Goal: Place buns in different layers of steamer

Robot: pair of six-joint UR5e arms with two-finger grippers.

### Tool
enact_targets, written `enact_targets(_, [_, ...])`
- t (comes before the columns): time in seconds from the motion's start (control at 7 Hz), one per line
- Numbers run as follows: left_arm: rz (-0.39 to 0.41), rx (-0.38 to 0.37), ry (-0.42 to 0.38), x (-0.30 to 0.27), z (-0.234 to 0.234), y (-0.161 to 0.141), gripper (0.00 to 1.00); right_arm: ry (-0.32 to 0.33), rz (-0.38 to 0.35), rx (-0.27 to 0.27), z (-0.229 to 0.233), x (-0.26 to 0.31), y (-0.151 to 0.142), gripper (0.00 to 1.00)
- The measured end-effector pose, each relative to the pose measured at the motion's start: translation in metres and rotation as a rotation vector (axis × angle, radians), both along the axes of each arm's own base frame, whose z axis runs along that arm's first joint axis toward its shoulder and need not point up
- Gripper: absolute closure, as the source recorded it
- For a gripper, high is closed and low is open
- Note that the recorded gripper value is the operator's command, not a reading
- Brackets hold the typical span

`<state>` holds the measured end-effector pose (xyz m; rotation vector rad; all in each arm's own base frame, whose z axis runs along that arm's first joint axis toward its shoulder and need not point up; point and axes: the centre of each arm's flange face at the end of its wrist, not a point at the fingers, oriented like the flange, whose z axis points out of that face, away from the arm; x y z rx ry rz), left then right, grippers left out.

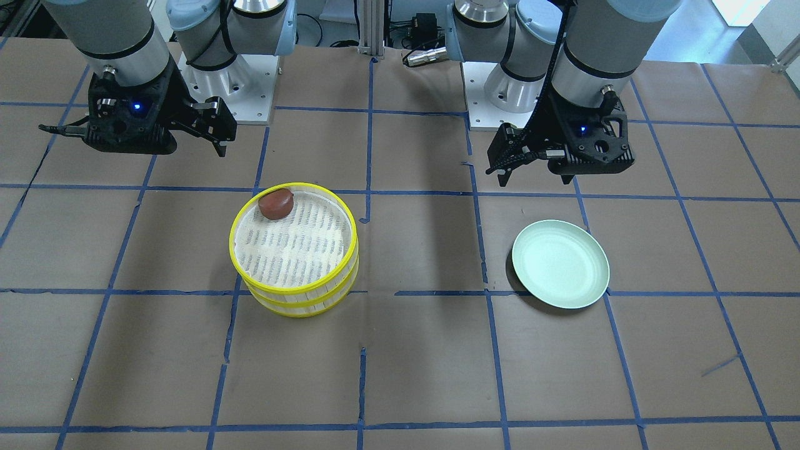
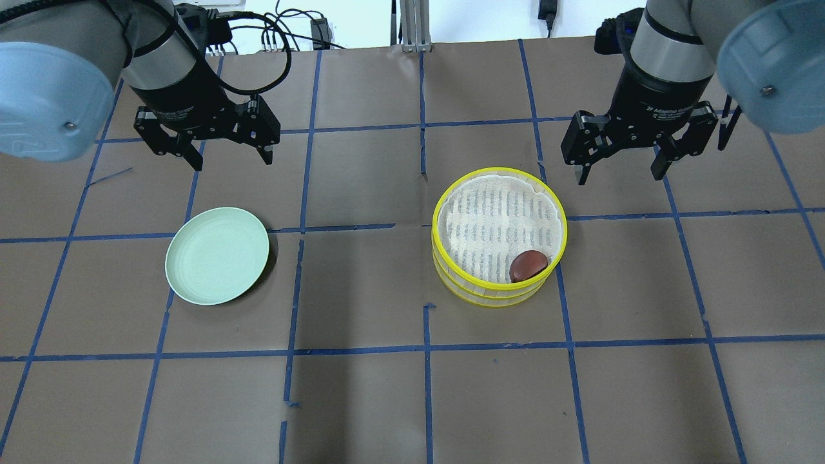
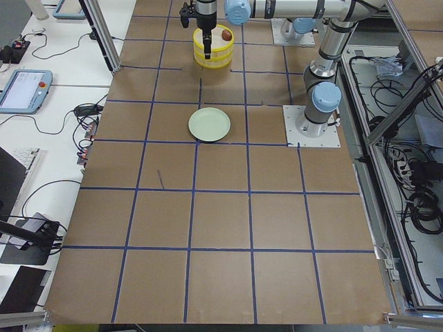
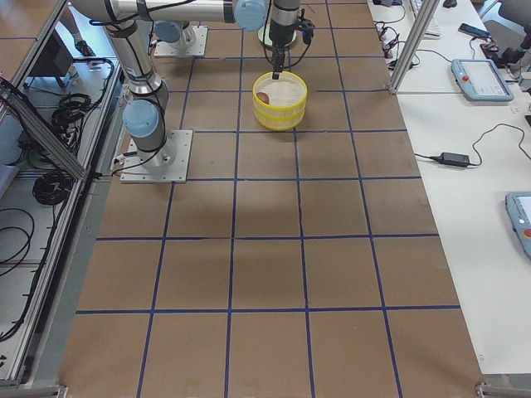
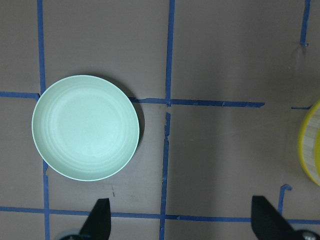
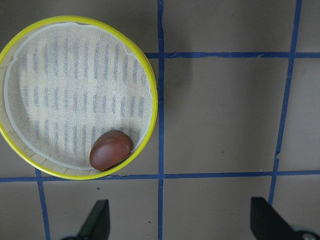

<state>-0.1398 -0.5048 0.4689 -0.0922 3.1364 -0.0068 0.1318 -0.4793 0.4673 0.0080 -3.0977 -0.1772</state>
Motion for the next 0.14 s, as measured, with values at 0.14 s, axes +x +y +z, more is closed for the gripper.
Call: enact_targets(0.14, [0.001, 0.003, 0.000, 0.0001, -0.0014, -0.0004, 0.00, 0.000, 0.000, 0.000, -0.0004, 0.0000, -0.0001, 0.00])
